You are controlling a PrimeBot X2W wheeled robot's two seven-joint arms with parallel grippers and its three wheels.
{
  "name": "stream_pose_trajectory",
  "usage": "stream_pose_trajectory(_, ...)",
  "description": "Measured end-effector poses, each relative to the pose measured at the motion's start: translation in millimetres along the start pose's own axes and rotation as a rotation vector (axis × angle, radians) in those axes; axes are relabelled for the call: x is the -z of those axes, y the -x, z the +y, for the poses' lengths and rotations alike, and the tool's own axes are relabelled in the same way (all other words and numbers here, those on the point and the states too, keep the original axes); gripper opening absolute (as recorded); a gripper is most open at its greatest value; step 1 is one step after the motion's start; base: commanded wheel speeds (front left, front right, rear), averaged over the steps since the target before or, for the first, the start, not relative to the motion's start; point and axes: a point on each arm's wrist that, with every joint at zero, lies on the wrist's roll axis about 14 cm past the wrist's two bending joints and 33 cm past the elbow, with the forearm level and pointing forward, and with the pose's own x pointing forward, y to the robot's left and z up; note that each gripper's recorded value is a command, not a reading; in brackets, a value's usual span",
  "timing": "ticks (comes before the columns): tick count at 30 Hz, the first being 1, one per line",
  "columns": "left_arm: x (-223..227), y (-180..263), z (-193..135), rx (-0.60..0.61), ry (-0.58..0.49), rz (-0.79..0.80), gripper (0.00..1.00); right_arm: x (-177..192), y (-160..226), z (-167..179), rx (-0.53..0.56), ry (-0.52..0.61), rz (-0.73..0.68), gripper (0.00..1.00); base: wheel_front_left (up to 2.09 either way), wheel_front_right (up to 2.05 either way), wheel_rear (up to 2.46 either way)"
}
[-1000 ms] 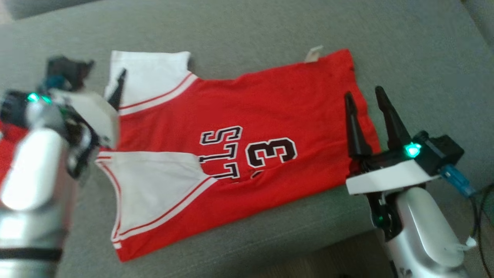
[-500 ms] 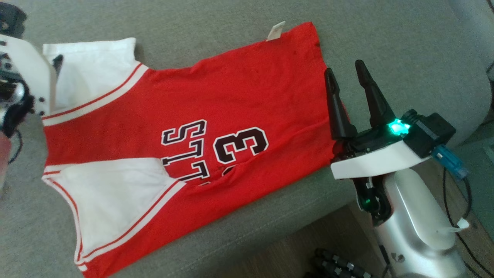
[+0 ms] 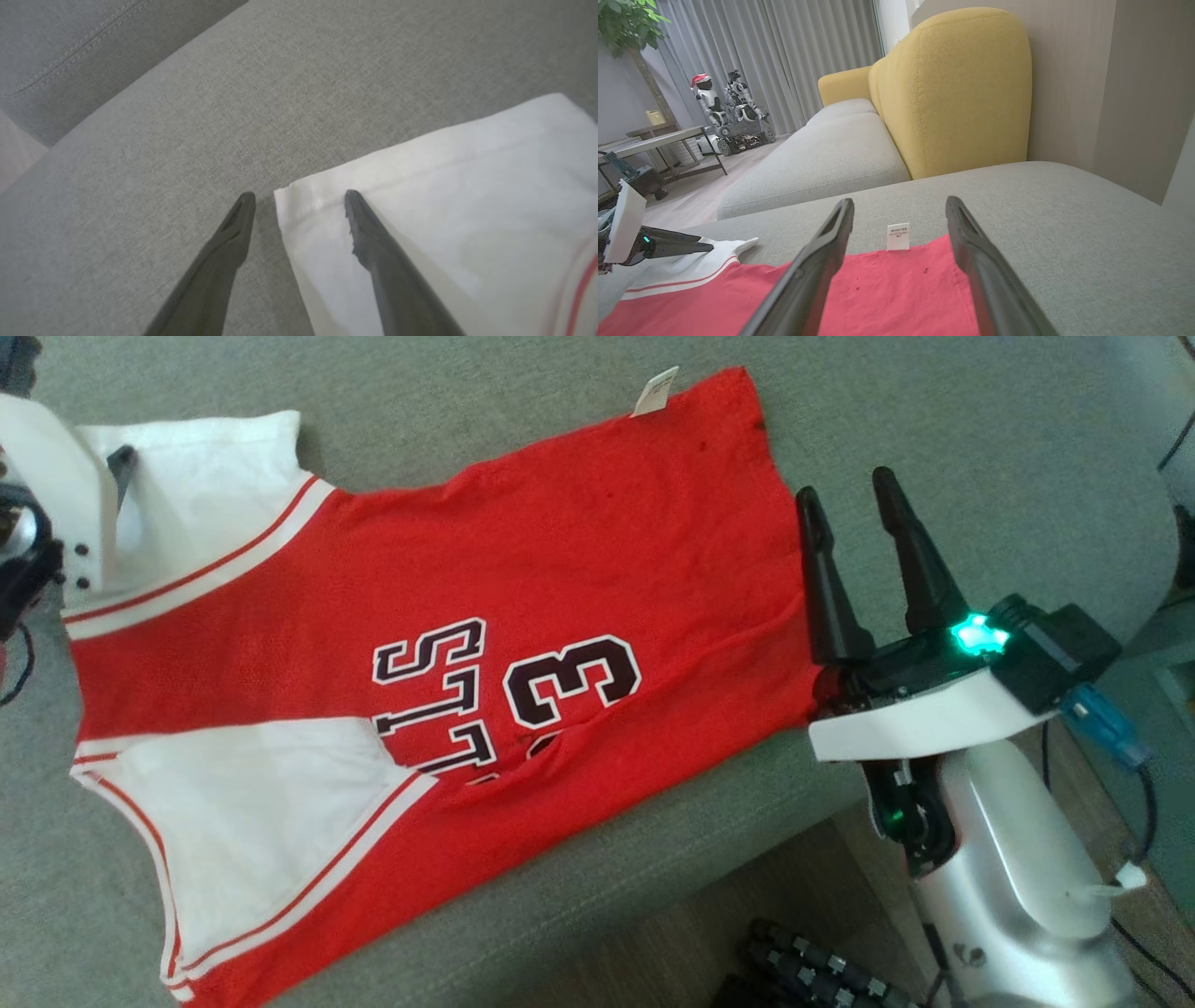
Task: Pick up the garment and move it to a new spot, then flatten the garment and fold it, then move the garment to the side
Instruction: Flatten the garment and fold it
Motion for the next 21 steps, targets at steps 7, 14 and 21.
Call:
stream_pose_trajectory(7,-3,3,-10,0.052,0.055,-0.031,0.00,3,-17,-3,-0.009,0.051,0.004,1.00,0.00,0.00,0.00)
stream_pose_trajectory(14,-39,27,-5,0.056,0.079,-0.262,0.00,10,-60,-8,-0.035,0.137,0.101,1.00,0.00,0.00,0.00)
stream_pose_trajectory(21,-55,58,1,0.046,0.094,-0.424,0.00,43,-82,-31,-0.024,0.165,0.302,1.00,0.00,0.00,0.00)
